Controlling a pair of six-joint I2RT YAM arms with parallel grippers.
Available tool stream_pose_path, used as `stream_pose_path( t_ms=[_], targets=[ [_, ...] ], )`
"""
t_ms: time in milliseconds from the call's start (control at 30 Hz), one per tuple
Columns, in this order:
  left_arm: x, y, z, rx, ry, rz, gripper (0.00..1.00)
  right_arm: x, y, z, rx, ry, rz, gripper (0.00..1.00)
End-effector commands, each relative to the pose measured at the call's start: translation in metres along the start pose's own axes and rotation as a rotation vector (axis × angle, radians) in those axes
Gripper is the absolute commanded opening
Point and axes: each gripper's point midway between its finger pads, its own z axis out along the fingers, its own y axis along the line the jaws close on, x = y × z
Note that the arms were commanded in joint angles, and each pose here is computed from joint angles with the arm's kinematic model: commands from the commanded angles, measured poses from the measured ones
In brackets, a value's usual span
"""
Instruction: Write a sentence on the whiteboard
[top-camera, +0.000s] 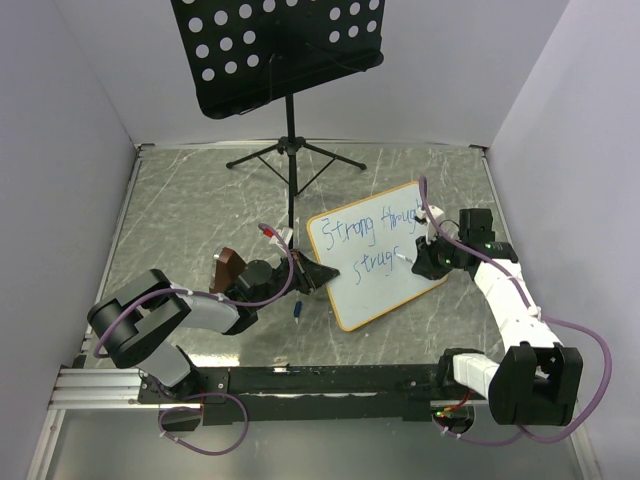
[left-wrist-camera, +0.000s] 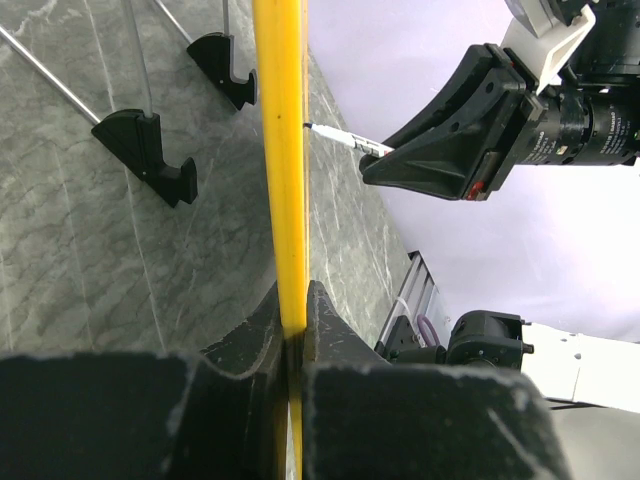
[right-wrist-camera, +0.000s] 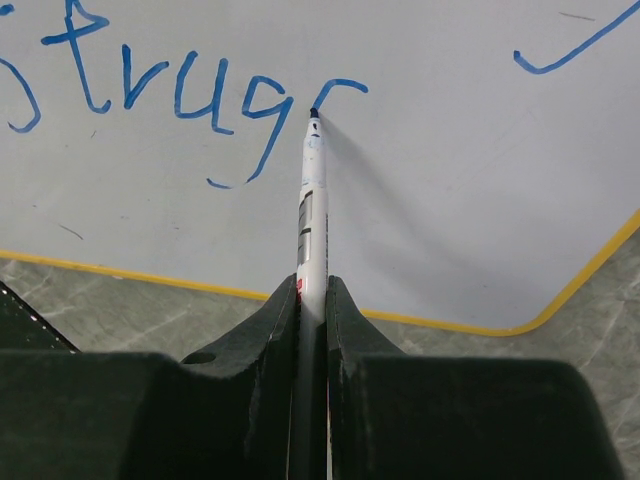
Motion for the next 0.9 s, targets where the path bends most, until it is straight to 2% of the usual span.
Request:
stream_pose_path(
  t_ms=[0, 400, 867],
  targets=[
    [-0.017, -0.04, 0.005, 0.157, -0.05, 0.063, 0.01, 0.007, 0.004, -0.003, -0.003, 0.013, -0.032, 0.0],
    [-0.017, -0.041, 0.005, 0.161, -0.047, 0.062, 0.01, -0.013, -0.02, -0.011, 0.102, -0.052, 0.012, 0.0],
    [-0.017, -0.041, 0.006, 0.162, -0.046, 0.063, 0.01, -0.031, -0.027, -0.007, 0.09, -0.073, 0.041, 0.0]
  ],
)
